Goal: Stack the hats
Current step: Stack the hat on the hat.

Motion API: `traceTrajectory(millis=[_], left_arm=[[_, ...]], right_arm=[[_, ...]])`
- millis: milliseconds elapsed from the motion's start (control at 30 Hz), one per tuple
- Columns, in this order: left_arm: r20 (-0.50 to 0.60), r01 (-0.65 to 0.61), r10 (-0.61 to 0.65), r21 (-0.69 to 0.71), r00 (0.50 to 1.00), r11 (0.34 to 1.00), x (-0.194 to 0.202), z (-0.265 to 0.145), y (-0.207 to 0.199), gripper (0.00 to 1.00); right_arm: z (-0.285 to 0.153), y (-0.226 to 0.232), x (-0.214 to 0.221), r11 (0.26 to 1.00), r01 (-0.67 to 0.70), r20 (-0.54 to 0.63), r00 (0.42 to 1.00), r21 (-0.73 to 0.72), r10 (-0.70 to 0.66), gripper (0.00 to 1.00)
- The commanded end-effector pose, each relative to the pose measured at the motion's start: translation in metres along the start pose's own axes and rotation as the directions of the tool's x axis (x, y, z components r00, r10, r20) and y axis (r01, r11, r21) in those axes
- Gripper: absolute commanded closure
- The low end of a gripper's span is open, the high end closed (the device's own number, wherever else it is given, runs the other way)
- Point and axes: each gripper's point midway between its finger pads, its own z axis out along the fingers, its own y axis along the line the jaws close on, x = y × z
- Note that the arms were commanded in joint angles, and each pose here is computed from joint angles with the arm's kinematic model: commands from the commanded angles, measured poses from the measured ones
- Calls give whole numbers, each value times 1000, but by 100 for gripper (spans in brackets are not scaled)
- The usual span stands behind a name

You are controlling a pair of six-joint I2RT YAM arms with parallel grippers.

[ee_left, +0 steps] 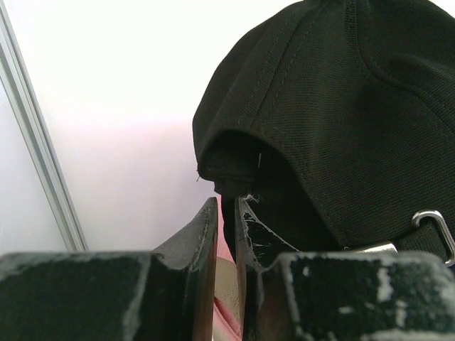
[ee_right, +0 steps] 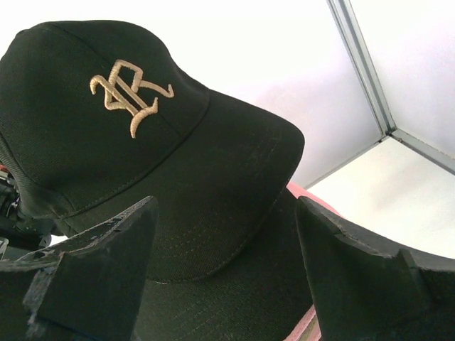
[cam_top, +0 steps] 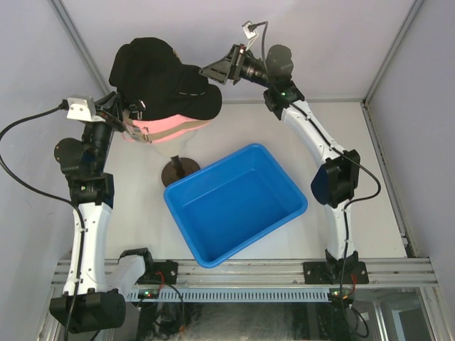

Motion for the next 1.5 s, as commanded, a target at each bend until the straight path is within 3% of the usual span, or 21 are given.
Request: traceTrajectory(millis=[0,300,733,1467], left_arm=[[7,-26,26,-3,1000,1000,2,-2,1,82],[3,-22,22,2,1000,1000,5,-1,0,82],[-12,-8,8,9,1000,1000,11,4,0,82],[-35,-6,7,11,999,1000,12,9,1,78]], right_arm=[[5,10,-5,998,42,21,999,-50,-41,23],[10,10,0,992,75,20,997,-101,-73,23],[3,44,-2,953,194,56,981,-235,-186,23],[-29,80,-10,926,272,122,961,-260,-248,23]])
